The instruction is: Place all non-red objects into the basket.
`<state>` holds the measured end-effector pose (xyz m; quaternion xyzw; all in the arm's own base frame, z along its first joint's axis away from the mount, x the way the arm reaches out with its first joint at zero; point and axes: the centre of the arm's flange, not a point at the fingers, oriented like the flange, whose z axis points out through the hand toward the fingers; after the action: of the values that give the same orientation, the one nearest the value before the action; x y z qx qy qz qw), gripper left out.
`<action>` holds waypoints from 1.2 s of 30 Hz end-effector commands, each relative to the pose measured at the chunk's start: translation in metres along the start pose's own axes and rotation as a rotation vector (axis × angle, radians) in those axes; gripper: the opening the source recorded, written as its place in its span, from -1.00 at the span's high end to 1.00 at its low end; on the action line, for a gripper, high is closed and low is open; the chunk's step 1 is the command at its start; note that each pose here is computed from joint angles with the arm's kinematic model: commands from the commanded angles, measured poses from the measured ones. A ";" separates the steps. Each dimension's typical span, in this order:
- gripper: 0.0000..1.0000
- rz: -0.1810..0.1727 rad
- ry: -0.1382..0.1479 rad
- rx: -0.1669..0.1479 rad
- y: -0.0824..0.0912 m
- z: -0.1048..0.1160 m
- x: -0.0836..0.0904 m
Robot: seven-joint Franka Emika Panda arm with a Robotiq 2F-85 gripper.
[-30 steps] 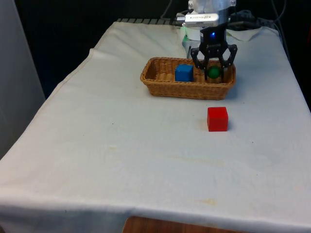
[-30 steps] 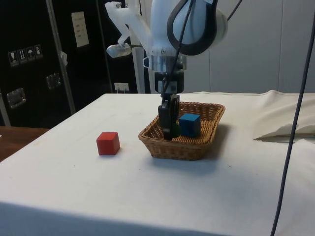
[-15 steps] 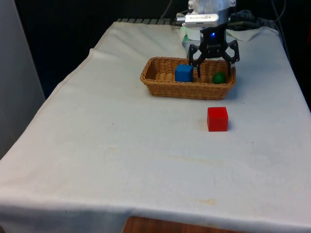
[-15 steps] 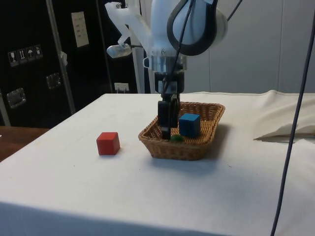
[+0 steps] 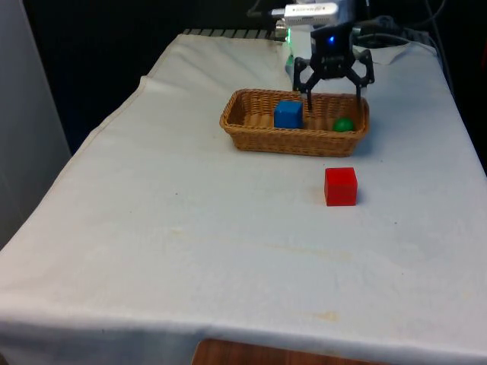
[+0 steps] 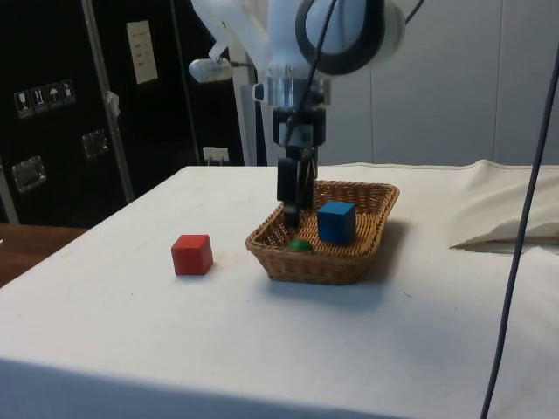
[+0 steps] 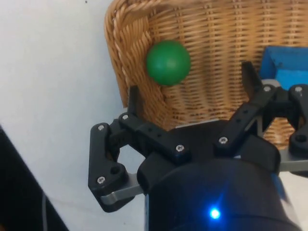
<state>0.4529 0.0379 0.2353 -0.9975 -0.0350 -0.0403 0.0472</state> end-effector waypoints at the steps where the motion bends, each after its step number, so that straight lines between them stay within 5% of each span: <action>1: -1.00 -0.001 -0.002 0.000 0.002 -0.007 -0.002; 17: -1.00 0.003 0.017 0.030 0.011 -0.053 0.008; 36: -1.00 -0.018 0.017 0.050 0.023 -0.093 0.043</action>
<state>0.4903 0.0090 0.3296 -0.9952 -0.0446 -0.0483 0.0721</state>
